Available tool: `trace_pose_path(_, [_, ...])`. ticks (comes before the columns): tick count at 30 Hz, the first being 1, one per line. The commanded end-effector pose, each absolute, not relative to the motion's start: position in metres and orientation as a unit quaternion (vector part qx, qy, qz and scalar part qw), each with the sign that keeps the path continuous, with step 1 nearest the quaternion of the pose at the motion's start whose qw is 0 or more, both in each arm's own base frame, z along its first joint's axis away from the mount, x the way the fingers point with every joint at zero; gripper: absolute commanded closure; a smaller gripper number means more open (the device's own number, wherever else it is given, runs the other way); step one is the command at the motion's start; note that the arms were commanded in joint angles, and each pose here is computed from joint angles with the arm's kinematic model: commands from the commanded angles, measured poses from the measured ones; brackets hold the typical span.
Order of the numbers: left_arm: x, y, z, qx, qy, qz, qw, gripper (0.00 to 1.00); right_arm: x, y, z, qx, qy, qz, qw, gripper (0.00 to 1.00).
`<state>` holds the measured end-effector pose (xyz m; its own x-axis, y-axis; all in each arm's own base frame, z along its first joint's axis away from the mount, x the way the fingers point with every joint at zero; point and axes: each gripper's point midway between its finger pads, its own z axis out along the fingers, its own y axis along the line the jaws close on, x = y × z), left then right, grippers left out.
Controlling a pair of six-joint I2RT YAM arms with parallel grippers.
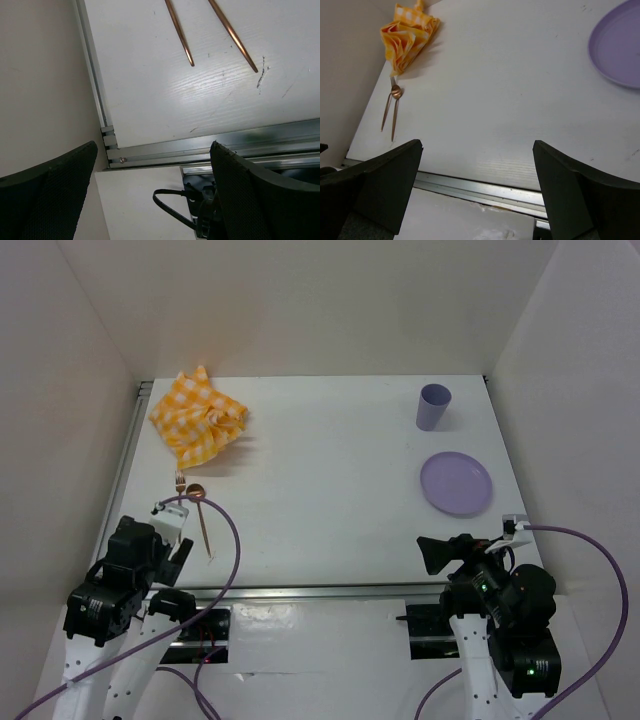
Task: Set the dinner table for one person
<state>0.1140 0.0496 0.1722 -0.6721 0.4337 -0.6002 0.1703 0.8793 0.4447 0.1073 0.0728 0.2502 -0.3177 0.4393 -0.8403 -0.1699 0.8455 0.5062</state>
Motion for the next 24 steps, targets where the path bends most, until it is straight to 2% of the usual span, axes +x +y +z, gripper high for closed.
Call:
trace_pose_path(1, [0.112, 0.054, 0.178, 0.137, 0.896, 0.185, 0.379, 0.00, 0.113, 0.073, 0.253, 0.089, 0.771, 0.263, 0.573, 0.00])
trace_pose_path(5, [0.113, 0.056, 0.193, 0.170, 0.882, 0.198, 0.391, 0.00, 0.124, 0.076, 0.255, 0.084, 0.795, 0.265, 0.540, 0.00])
trace_pose_path(9, [0.130, 0.035, 0.261, 0.170, 0.863, 0.151, 0.452, 0.00, 0.142, 0.071, 0.286, 0.043, 0.801, 0.232, 0.550, 0.00])
trace_pose_path(11, [0.151, 0.031, 0.277, 0.191, 0.866, 0.153, 0.437, 0.00, 0.162, 0.063, 0.296, 0.042, 0.809, 0.210, 0.548, 0.00])
trace_pose_path(15, [0.213, 0.046, 0.339, 0.198, 0.837, 0.237, 0.451, 0.00, 0.199, 0.053, 0.314, 0.064, 0.798, 0.193, 0.567, 0.00])
trace_pose_path(17, [0.239, 0.043, 0.351, 0.194, 0.836, 0.243, 0.451, 0.00, 0.215, 0.049, 0.305, 0.088, 0.803, 0.189, 0.559, 0.00])
trace_pose_path(18, [0.265, 0.039, 0.344, 0.203, 0.847, 0.242, 0.427, 0.00, 0.228, 0.047, 0.307, 0.097, 0.800, 0.189, 0.562, 0.00])
trace_pose_path(19, [0.281, 0.033, 0.360, 0.186, 0.842, 0.230, 0.451, 0.00, 0.235, 0.046, 0.302, 0.110, 0.801, 0.191, 0.557, 0.00])
trace_pose_path(21, [0.329, 0.024, 0.343, 0.167, 0.860, 0.223, 0.428, 0.00, 0.255, 0.043, 0.302, 0.112, 0.797, 0.186, 0.563, 0.00])
trace_pose_path(24, [0.390, 0.026, 0.335, 0.077, 0.861, 0.222, 0.451, 0.00, 0.281, 0.036, 0.295, 0.120, 0.797, 0.168, 0.568, 0.00])
